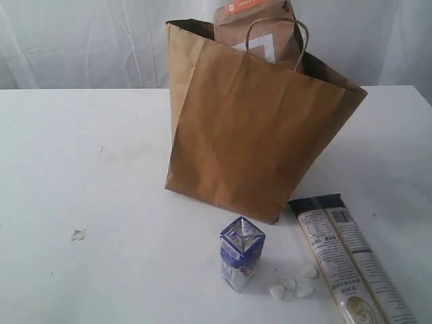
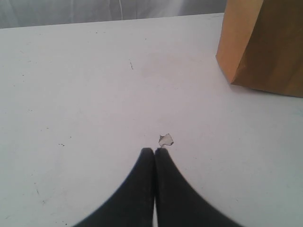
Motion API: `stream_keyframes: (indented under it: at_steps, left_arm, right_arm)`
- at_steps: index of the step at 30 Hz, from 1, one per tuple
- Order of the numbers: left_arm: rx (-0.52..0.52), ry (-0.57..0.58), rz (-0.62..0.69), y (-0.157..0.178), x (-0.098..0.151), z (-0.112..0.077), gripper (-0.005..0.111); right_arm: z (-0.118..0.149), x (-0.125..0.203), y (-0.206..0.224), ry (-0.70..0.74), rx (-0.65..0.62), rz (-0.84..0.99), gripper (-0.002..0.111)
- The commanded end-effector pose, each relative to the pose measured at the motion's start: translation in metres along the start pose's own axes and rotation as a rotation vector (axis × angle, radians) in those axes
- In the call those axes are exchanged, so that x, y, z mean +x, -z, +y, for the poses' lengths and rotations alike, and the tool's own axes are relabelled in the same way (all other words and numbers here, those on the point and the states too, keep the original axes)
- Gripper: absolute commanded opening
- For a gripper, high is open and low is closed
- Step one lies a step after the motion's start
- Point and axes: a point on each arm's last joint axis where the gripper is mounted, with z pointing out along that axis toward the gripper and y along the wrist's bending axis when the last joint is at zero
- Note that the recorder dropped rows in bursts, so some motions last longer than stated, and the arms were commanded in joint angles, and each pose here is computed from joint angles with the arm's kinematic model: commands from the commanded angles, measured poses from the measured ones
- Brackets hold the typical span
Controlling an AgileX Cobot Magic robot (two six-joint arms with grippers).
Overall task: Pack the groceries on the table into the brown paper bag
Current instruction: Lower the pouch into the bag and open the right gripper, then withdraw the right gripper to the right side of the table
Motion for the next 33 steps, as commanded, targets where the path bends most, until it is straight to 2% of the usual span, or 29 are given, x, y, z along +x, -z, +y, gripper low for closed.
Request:
stream_keyframes:
  at_steps: [1,9,15,18,21,25,33]
  left_arm:
    - [0.007,0.021,-0.003,0.0,0.001,-0.001,0.0]
    - [0.007,0.021,-0.003,0.0,0.001,-0.001,0.0]
    - [0.007,0.021,-0.003,0.0,0.001,-0.001,0.0]
    - [0.007,0.021,-0.003,0.0,0.001,-0.001,0.0]
    - [0.007,0.021,-0.003,0.0,0.001,-0.001,0.0]
    - [0.007,0.021,-0.003,0.0,0.001,-0.001,0.0]
    - [0.008,0.024,-0.004,0.0,0.001,-0.001,0.0]
  right_arm:
    - [-0.002,-0.001,0.008,0.001,0.003,0.012,0.044]
    - [0.0,0.0,0.016,0.003,-0.012,0.04,0.044]
    - [0.001,0.005,0.04,0.053,-0.013,0.142,0.033]
    - [-0.005,0.019,0.053,0.122,0.051,0.323,0.023]
    - [-0.019,0.038,0.068,0.158,0.186,0.586,0.012]
    - [-0.032,0.042,0.075,0.172,0.349,0.623,0.001]
    - [-0.032,0.065,0.078,0.116,0.389,0.686,0.0]
